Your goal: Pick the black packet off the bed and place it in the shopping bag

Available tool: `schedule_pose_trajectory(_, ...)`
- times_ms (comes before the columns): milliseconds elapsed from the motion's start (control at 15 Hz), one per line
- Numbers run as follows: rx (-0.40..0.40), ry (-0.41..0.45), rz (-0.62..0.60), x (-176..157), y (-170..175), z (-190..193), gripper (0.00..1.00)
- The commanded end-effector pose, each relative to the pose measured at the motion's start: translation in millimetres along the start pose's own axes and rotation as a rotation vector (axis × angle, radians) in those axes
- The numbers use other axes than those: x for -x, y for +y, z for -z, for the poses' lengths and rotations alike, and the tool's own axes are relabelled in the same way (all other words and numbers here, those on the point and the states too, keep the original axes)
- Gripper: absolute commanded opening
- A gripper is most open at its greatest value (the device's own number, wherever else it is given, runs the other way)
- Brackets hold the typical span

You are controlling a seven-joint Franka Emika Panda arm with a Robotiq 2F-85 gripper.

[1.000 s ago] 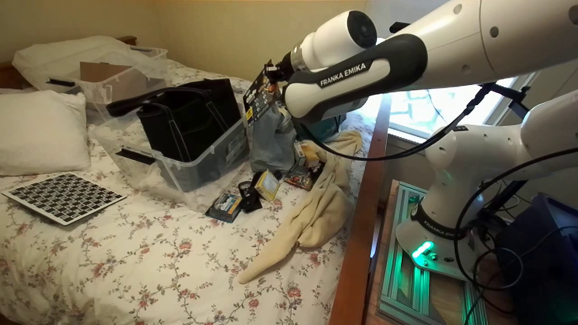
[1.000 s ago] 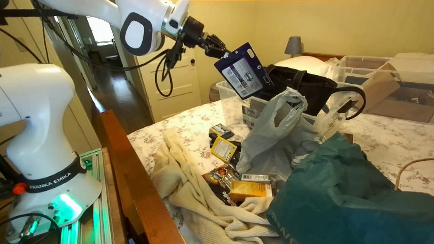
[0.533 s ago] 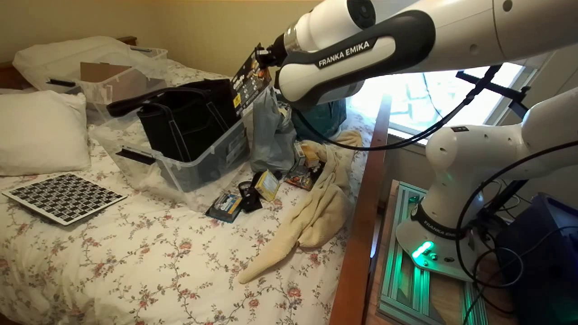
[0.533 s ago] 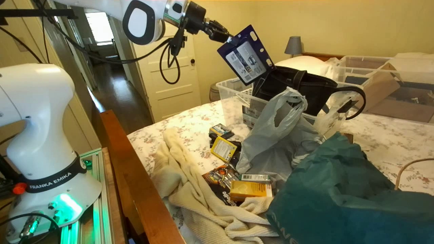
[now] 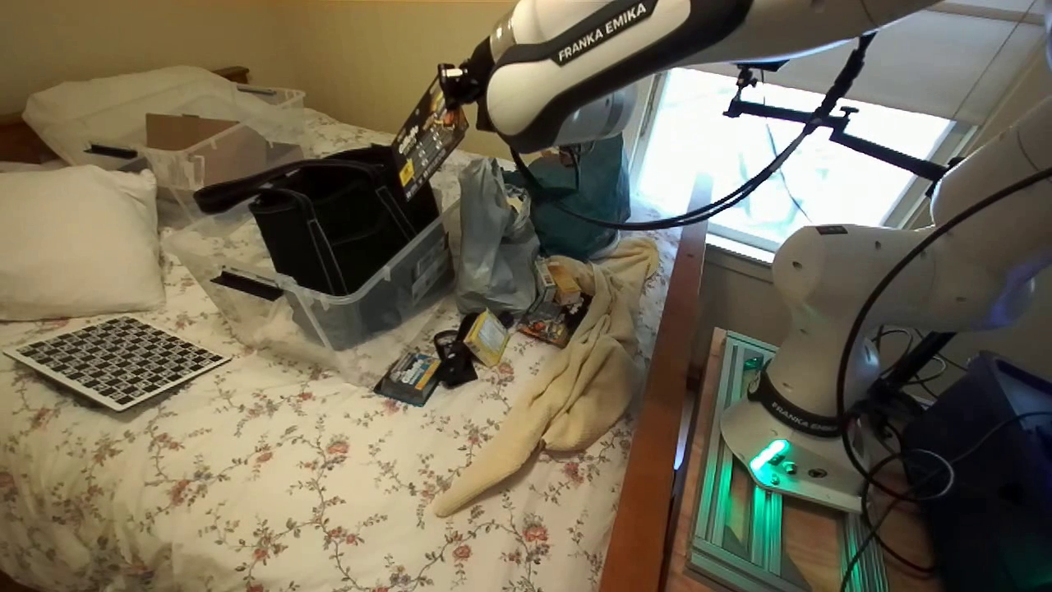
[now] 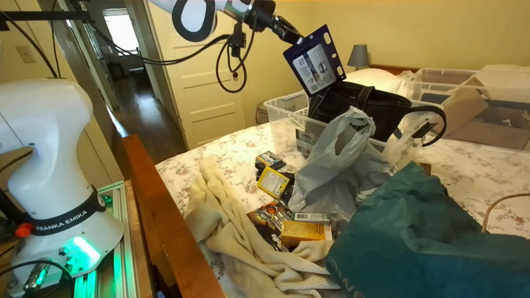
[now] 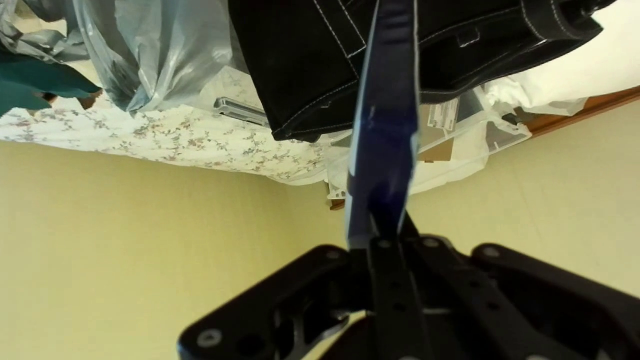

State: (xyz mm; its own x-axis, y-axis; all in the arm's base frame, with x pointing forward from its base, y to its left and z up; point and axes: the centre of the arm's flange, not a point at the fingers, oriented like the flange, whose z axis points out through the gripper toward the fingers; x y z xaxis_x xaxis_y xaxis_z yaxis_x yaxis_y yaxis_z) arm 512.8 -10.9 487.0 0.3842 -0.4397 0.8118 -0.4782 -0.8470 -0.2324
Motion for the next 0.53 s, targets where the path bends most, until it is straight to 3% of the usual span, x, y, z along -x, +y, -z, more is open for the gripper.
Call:
schedule_pose_trajectory(0,-0.009,-0.013,-0.004,-6,0,-6,0.04)
schedule_pose_trajectory(467,-0.053,-0.044,-0.025,-18,-1,-18,0.04)
